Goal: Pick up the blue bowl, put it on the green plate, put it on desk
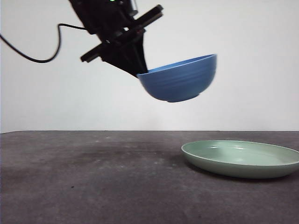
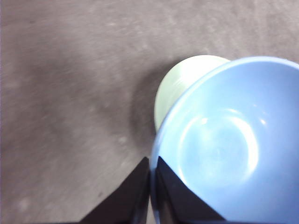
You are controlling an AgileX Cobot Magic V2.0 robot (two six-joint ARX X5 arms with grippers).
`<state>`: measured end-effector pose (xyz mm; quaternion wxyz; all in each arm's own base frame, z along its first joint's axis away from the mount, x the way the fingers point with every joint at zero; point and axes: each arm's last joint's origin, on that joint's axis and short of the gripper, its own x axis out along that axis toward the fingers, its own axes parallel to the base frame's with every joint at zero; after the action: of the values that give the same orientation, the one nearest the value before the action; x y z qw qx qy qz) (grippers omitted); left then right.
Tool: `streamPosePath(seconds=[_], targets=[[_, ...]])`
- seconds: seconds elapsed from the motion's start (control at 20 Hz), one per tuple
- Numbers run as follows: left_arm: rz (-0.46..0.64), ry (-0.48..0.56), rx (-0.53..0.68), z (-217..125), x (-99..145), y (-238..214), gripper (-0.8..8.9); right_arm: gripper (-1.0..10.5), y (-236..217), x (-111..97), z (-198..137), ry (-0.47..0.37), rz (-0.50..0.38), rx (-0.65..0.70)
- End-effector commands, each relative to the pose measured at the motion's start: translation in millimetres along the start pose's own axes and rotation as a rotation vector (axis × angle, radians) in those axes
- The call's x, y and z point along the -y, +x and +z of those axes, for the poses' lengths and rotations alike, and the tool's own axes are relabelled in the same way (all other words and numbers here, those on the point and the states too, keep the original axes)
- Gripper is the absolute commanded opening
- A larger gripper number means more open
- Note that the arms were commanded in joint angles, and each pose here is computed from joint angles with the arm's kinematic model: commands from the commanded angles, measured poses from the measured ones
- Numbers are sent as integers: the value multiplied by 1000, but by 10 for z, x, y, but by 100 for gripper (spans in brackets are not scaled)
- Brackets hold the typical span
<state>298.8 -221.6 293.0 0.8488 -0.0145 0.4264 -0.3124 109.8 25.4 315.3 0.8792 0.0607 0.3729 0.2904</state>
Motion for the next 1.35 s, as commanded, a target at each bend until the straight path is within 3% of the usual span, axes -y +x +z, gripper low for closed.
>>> streamPosePath(seconds=[0.05,0.7,1.15,1.35], targets=[[-18,0,-4,116,92,198,15,361,-26,-18,47,1,4,16],[5,106,-149,185,506,1355,15,361,-26,-18,35,8,2,5],[37,157,-182,81,524,1511,22,361,-26,-17,37,7,-4,7],[39,156,-192,70,524,1509,119,361,-26,-16,37,7,-4,6]])
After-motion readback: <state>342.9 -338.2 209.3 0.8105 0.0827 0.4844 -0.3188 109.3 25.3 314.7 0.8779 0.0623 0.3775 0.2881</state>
